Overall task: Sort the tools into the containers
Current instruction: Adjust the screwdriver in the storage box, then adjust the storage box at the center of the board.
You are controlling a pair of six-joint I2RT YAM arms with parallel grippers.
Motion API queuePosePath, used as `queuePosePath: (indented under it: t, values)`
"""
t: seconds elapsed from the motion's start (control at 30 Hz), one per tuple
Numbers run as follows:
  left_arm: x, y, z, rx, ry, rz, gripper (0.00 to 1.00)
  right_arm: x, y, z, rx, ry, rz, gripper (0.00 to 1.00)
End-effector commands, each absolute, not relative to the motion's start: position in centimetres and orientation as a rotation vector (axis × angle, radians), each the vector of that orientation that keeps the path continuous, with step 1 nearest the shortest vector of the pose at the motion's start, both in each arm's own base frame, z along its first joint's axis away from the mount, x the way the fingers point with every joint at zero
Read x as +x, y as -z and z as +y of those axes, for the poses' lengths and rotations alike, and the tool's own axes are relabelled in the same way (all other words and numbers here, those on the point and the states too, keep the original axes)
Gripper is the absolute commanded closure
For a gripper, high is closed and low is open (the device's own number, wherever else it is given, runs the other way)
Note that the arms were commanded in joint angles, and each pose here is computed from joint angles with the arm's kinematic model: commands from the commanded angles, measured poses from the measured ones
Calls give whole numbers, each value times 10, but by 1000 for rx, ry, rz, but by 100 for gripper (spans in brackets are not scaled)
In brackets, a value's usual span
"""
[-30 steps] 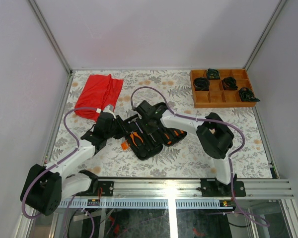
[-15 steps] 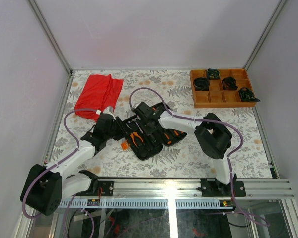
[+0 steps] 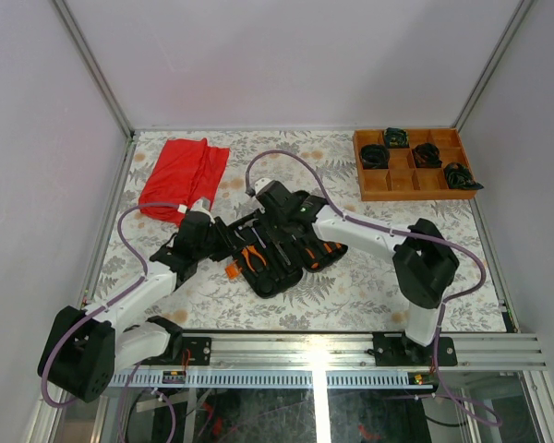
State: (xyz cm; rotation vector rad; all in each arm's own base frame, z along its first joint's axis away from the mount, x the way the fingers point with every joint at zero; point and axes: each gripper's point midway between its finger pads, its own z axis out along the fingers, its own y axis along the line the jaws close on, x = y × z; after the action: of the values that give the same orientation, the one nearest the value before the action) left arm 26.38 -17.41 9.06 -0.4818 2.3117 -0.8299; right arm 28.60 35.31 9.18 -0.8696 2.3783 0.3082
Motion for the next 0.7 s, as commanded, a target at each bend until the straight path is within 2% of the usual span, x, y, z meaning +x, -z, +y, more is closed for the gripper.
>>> queuePosePath:
  t: [0.0, 0.4, 0.67]
  values:
    - [267, -96, -173, -461, 835, 2281, 76, 293, -110, 350, -819, -293, 2315, 74]
    - [253, -79, -164, -466, 779, 2335, 72, 355, -118, 246, -614, -253, 2370, 61]
    - [257, -62, -153, -489, 653, 2400, 68, 379, -96, 213, -558, -337, 2436, 50]
